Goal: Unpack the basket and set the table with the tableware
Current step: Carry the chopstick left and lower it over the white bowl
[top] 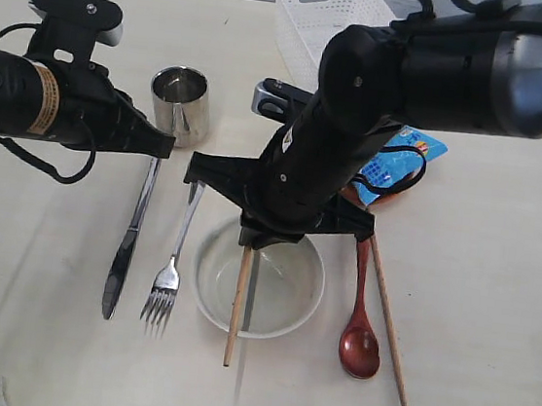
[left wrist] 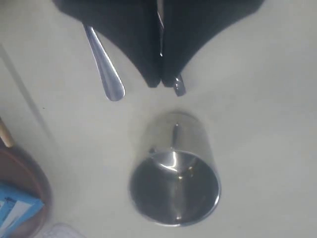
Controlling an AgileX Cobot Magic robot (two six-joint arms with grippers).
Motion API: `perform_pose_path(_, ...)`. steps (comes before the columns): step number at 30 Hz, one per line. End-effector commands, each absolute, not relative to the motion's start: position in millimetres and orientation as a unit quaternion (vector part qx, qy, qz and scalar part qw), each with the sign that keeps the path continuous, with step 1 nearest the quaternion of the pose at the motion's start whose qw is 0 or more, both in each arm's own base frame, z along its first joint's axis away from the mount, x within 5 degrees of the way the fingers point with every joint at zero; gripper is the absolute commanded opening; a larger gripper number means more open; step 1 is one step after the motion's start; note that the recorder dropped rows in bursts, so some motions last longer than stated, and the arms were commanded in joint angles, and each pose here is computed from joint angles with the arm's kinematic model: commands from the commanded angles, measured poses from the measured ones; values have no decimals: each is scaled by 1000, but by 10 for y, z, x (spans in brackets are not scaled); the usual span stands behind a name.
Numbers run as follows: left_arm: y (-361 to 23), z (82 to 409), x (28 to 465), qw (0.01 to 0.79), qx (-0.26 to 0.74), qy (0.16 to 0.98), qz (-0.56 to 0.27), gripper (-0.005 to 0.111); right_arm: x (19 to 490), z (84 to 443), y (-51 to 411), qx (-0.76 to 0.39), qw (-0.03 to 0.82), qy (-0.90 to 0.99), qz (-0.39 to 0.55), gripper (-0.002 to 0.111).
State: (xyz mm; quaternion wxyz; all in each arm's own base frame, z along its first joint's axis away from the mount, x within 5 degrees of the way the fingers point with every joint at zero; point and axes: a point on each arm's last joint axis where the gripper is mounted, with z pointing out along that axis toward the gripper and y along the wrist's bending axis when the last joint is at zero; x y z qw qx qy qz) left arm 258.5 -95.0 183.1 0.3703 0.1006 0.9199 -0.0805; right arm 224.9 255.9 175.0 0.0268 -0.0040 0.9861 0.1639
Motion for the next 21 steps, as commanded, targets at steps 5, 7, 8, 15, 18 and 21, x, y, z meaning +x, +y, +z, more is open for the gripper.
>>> perform_pose_path(5, -942, 1853, 2591, 373, 92, 920, -82, 0, 2253, 1754, 2564, 6, 27, 985, 168, 56)
perform_pose_path(7, -942, 1853, 2591, 373, 92, 920, -82, 0, 2254, 1754, 2565, 7, 28, 985, 169, 63)
perform_pose_path(8, -942, 1853, 2591, 373, 92, 920, -82, 0, 2254, 1754, 2565, 10, 27, 985, 169, 63)
perform_pose_path(15, -940, 1848, 2587, 372, 92, 920, -82, 0, 2290, 1780, 2552, -2, 49, 985, 167, 63)
perform_pose_path(18, -936, 1846, 2586, 371, 92, 921, -80, 0, 2341, 1952, 2490, -25, 74, 984, 157, 63)
perform_pose_path(21, -935, 1846, 2586, 371, 91, 921, -79, 0, 2334, 2229, 2358, -77, 100, 986, 107, 63)
